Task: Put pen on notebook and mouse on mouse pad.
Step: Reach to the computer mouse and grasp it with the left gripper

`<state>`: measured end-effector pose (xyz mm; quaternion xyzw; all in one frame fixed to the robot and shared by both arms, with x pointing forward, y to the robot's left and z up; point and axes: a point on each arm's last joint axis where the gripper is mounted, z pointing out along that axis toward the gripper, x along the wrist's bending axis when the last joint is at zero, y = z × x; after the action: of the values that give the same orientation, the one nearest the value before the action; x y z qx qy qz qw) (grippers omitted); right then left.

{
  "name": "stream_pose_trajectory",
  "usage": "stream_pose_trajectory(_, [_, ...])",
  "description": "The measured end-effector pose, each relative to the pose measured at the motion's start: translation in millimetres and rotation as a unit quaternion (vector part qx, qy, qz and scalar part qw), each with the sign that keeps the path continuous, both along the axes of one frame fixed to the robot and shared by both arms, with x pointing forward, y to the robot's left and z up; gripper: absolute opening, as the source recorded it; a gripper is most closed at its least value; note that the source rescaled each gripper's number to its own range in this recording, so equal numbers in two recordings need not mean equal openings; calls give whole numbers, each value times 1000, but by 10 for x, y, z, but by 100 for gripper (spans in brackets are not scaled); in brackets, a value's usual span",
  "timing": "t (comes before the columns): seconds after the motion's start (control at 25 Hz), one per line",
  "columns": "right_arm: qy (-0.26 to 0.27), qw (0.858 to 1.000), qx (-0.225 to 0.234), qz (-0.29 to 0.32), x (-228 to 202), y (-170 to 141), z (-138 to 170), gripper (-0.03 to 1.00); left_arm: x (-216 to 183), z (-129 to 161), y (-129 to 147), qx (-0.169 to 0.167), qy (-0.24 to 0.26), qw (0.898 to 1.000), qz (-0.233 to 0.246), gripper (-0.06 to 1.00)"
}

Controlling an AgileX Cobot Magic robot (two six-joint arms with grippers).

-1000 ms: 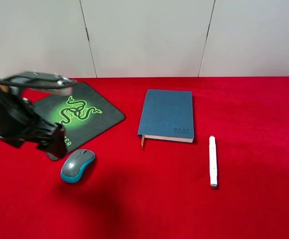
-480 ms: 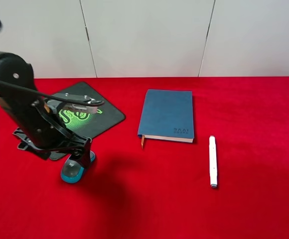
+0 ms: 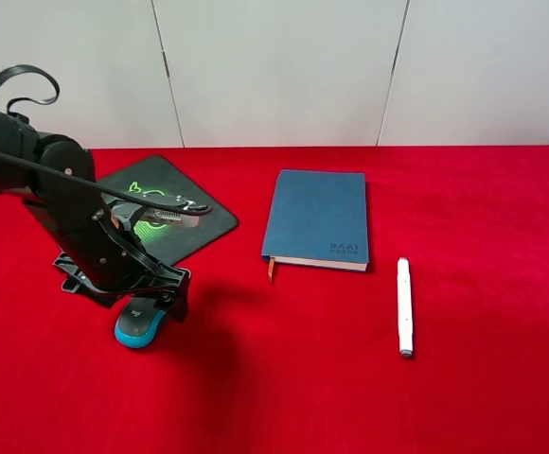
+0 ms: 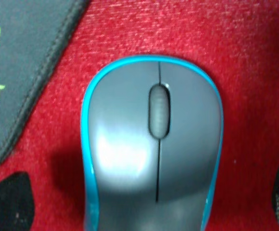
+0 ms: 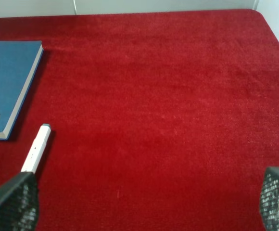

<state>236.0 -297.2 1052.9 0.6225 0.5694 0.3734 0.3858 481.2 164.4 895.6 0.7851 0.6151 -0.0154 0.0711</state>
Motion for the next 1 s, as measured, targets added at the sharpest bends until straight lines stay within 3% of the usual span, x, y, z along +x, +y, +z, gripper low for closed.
stream_pose_trajectory(0.32, [0,1000,0,0,0,0,0,100,13,-46,-15,-4,0,1000,-6,96])
stream_pose_trajectory(0.6, [0,1000,0,0,0,0,0,100,12,-46,-15,-4,1,1000,-7,76])
stream_pose_trajectory(0.72, [0,1000,0,0,0,0,0,100,9,-46,-14,-3,2,1000,-7,58])
stream_pose_trajectory(0.88, [0,1000,0,0,0,0,0,100,7,-47,-13,-3,4,1000,-7,1])
stream_pose_trajectory(1.0, [0,1000,0,0,0,0,0,100,5,-47,-13,-2,5,1000,-8,0])
